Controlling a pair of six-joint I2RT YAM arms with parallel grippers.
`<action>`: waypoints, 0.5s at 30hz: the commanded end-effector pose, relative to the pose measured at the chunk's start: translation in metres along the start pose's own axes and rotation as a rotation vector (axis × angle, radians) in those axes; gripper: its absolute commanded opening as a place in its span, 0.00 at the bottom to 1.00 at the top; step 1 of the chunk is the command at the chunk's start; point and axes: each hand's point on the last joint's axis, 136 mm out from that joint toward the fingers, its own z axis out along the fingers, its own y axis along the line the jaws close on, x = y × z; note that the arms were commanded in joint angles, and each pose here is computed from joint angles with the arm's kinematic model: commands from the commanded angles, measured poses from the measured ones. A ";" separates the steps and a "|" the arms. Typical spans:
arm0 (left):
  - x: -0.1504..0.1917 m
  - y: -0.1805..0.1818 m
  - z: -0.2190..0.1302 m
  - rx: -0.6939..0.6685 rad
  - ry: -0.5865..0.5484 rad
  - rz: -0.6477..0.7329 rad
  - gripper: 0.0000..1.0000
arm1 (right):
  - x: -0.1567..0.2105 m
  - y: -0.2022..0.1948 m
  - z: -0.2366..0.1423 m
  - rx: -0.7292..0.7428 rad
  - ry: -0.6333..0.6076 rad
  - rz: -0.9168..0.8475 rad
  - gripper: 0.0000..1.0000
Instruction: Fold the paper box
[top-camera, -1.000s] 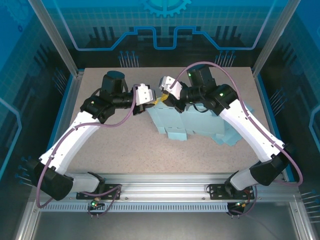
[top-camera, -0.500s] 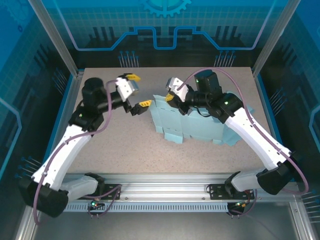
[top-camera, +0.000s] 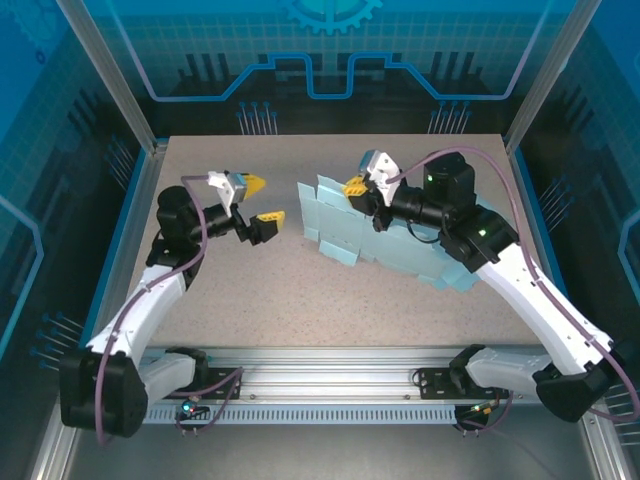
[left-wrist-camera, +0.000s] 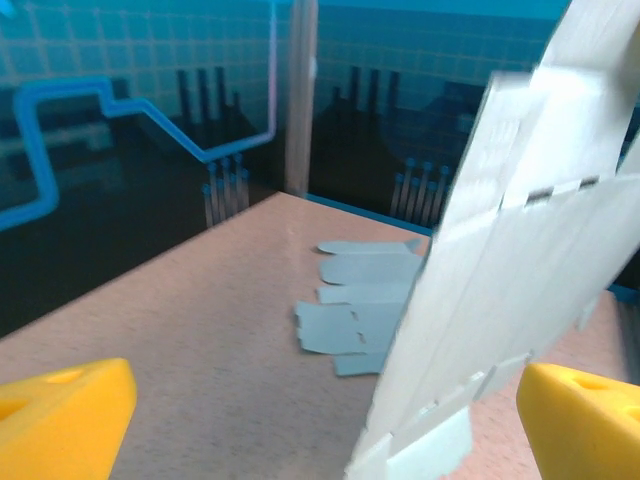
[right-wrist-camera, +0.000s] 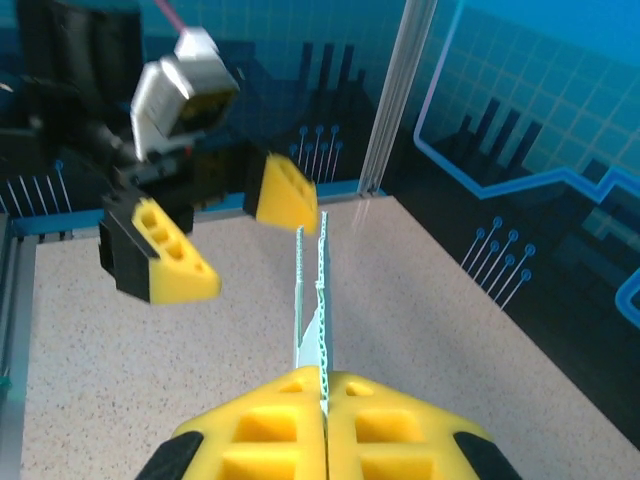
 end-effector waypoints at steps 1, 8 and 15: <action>-0.009 -0.023 0.003 0.197 -0.013 0.019 0.99 | -0.013 0.003 -0.011 -0.004 -0.067 0.007 0.00; 0.002 -0.029 0.013 0.253 0.040 0.038 0.99 | -0.021 0.005 -0.019 0.000 -0.110 0.007 0.00; 0.010 -0.043 0.032 0.327 0.070 0.005 0.82 | -0.028 0.006 -0.024 0.004 -0.151 0.005 0.00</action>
